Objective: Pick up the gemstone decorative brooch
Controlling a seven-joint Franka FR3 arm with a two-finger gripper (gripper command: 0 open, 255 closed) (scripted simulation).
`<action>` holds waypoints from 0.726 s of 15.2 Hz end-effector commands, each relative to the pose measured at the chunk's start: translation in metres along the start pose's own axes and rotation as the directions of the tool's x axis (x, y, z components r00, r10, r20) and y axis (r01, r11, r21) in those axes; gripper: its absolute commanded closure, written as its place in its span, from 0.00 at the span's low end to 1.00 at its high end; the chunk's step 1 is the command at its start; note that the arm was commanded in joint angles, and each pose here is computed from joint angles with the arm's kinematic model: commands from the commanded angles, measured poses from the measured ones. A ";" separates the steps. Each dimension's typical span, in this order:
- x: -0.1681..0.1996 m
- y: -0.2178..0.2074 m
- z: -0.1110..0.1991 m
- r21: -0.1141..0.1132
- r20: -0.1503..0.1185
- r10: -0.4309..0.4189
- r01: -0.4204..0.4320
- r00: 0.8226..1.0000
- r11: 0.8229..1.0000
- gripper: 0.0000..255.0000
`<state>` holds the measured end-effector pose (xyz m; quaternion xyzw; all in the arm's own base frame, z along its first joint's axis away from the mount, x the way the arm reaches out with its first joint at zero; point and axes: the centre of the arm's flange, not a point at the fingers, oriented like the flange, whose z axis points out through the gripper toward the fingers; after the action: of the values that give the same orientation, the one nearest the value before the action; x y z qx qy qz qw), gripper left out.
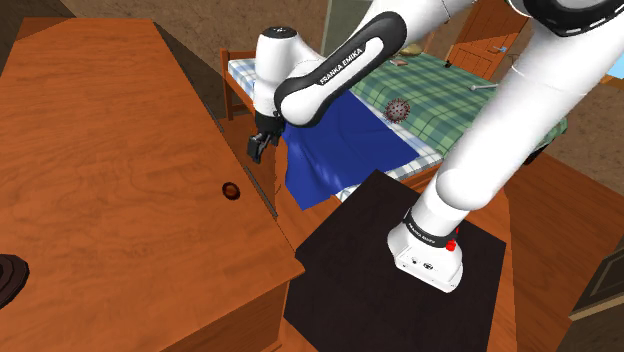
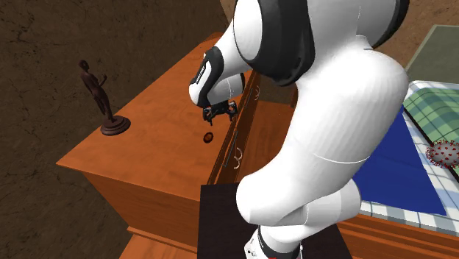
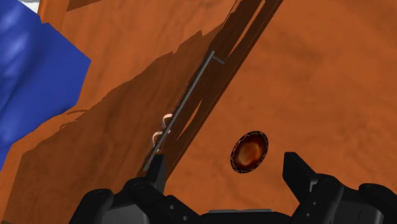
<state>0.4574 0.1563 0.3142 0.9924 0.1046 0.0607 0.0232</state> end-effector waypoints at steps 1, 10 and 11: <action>0.011 -0.010 0.025 0.001 -0.007 -0.003 0.003 1.000 1.000 0.00; 0.062 -0.051 0.123 -0.002 -0.031 -0.016 0.016 0.999 1.000 0.00; 0.068 -0.055 0.133 -0.002 -0.034 -0.018 0.018 0.999 1.000 0.00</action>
<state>0.5234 0.2163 0.1987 0.9905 0.1127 0.0760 0.0226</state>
